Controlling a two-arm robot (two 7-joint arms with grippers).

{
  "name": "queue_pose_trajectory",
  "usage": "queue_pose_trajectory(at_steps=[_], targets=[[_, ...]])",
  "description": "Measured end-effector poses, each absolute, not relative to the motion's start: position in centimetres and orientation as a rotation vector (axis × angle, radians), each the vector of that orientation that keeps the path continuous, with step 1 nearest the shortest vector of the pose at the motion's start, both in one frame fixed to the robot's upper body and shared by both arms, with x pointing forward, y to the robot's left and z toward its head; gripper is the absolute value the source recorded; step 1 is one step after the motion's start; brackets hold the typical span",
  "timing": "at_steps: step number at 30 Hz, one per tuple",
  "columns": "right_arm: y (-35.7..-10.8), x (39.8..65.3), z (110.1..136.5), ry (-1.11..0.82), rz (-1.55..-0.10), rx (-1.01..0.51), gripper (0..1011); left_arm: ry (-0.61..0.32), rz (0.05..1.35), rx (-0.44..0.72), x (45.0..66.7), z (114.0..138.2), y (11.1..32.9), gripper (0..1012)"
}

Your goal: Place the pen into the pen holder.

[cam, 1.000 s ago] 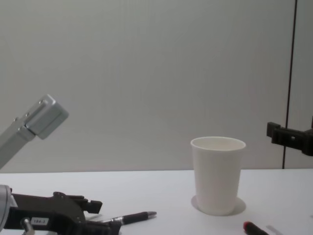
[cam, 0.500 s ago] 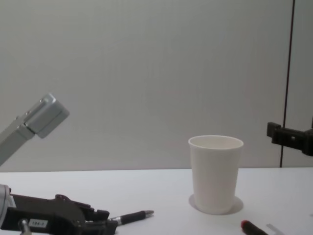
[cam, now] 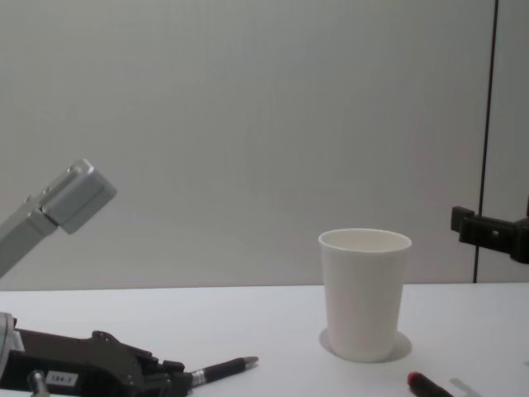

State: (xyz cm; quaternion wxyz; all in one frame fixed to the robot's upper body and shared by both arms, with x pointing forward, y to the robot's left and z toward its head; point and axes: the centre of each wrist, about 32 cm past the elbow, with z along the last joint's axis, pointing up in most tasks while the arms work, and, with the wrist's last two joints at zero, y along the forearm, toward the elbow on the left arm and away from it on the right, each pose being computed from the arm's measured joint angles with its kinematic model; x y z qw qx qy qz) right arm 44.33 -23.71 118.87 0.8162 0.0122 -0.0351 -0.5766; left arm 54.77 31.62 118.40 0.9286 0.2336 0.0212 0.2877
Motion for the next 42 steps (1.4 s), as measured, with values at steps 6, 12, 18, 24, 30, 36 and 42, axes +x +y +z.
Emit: queue_pose_trajectory(at_steps=[6, 12, 18, 24, 30, 36, 42], targets=[[-23.7, 44.3, 118.9, -0.075, -1.229, 0.026, 1002, 0.041, 0.601, 0.467, 54.6, 118.3, 31.7, 139], [-23.7, 44.3, 118.9, -0.075, -1.23, 0.026, 1002, 0.024, 0.636, 0.431, 54.3, 118.1, 31.8, 139], [-23.7, 44.3, 118.9, -0.075, -1.229, 0.026, 1002, 0.001, 0.671, 0.364, 53.8, 118.0, 31.9, 139], [-23.7, 44.3, 118.9, -0.075, -1.229, 0.026, 1002, -0.03, 0.712, 0.279, 53.0, 118.1, 32.0, 139], [-23.7, 44.3, 118.9, -0.075, -1.229, 0.026, 1002, -0.062, 0.75, 0.191, 52.0, 118.2, 32.2, 139], [-23.7, 44.3, 118.9, -0.075, -1.229, 0.026, 1002, -0.093, 0.774, 0.115, 51.0, 118.4, 32.3, 139], [-23.7, 44.3, 118.9, -0.075, -1.229, 0.026, 1002, -0.123, 0.784, 0.044, 50.2, 118.6, 32.1, 139]])
